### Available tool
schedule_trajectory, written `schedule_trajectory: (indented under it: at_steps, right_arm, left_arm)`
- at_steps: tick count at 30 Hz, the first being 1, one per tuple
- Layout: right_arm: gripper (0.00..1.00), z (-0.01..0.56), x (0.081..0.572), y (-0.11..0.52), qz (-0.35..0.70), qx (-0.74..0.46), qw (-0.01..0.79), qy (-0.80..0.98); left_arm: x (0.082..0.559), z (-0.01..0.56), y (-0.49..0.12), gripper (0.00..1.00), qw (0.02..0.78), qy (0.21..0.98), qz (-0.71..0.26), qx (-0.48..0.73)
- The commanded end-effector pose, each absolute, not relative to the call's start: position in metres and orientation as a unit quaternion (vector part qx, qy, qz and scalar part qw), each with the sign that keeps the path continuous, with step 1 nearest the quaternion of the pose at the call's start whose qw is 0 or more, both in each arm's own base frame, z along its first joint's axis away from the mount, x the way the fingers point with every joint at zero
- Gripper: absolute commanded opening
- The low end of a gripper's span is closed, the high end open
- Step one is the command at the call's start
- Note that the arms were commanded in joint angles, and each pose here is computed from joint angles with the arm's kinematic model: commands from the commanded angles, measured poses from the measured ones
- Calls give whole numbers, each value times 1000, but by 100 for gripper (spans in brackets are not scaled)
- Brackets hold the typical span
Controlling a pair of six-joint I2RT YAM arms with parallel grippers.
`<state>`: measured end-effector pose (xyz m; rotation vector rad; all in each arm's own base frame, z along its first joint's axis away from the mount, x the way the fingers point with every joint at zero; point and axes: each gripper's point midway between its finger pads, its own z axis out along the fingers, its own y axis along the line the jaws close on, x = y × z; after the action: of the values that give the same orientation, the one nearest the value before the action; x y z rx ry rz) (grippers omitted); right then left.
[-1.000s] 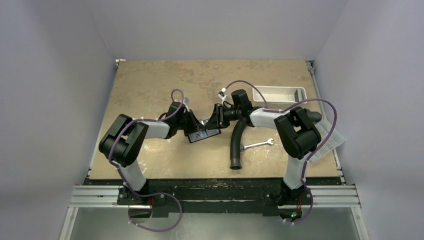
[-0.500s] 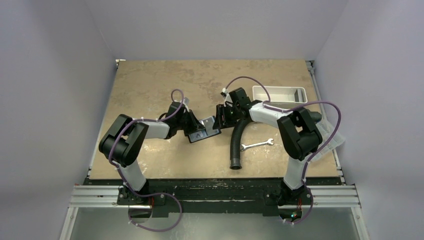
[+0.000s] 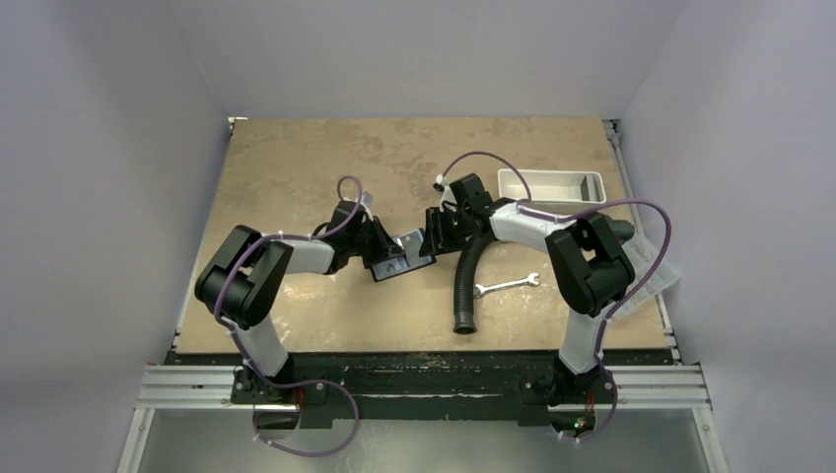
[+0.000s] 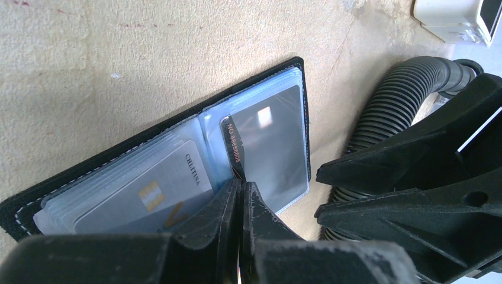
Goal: Put the credit cards into the card holder
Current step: Turn over the card slot in the card holder.
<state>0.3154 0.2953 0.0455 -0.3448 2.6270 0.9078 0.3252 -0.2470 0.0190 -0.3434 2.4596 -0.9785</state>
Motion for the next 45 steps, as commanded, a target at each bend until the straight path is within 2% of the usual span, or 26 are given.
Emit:
schedule_trajectory:
  at_steps: [1,18,34,45]
  right_arm:
    - [46,51,320,303,326,-136,182,918]
    - [39,62,317,318,347,-147,184,908]
    - [39,86,317,325,351,-163,206,899]
    - [37,92,314,347,422,-173,204,866]
  left_arm:
    - [279,-36,-225,0,153,938,-282,-134]
    - [278,-37,-225,0,152,938,-282,-133]
    - [279,-33,-226,0,155,937,-286,-129]
    - [282,-3,-223,17,174,927,-307,-128]
